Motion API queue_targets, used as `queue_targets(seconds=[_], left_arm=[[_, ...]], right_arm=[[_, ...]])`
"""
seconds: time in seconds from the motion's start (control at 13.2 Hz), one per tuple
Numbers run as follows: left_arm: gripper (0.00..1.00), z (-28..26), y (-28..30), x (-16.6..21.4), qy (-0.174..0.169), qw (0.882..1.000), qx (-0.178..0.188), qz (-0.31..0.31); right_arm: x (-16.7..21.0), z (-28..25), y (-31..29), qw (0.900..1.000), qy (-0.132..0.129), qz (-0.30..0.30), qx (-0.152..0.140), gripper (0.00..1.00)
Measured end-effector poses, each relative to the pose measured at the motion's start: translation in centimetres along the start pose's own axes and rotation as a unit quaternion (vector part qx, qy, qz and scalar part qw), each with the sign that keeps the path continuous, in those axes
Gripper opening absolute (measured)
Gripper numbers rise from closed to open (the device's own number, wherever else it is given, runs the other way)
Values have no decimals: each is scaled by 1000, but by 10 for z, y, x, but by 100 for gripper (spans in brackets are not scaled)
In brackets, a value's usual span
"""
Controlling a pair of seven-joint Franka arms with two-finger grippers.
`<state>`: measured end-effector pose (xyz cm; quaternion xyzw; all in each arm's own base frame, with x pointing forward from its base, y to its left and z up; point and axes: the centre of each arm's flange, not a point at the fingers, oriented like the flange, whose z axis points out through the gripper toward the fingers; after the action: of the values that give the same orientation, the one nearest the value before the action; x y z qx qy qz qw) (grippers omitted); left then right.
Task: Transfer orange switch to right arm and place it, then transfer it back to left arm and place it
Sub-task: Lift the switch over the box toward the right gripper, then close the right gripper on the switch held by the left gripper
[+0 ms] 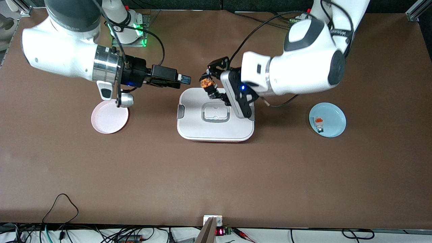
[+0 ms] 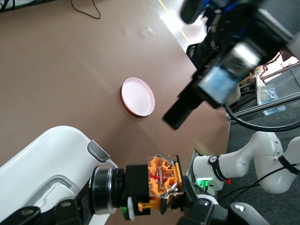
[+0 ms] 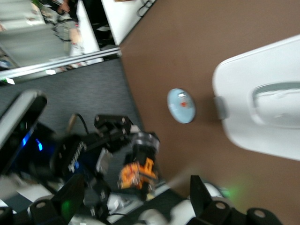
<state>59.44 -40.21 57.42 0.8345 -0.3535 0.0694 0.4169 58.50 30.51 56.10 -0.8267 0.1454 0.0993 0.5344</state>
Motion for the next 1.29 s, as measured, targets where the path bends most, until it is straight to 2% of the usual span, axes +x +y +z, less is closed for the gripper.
queue_targets(seconds=[0.15,0.45,0.68,0.98,1.29], left_arm=[[73,-4,21,0,-14,999,43,27],[73,6,60,-2,-44,989,119,74],[73,14,72,-3,-51,986,139,72],[73,11,70,5,-14,986,148,72],[73,17,65,13,28,987,153,45]], right_arm=[[12,6,7,999,-11,34,38,100],[23,7,16,996,-25,60,60,100],[33,11,28,993,-39,81,74,100],[38,12,35,995,-29,53,74,100],[43,6,57,995,-20,66,72,100]])
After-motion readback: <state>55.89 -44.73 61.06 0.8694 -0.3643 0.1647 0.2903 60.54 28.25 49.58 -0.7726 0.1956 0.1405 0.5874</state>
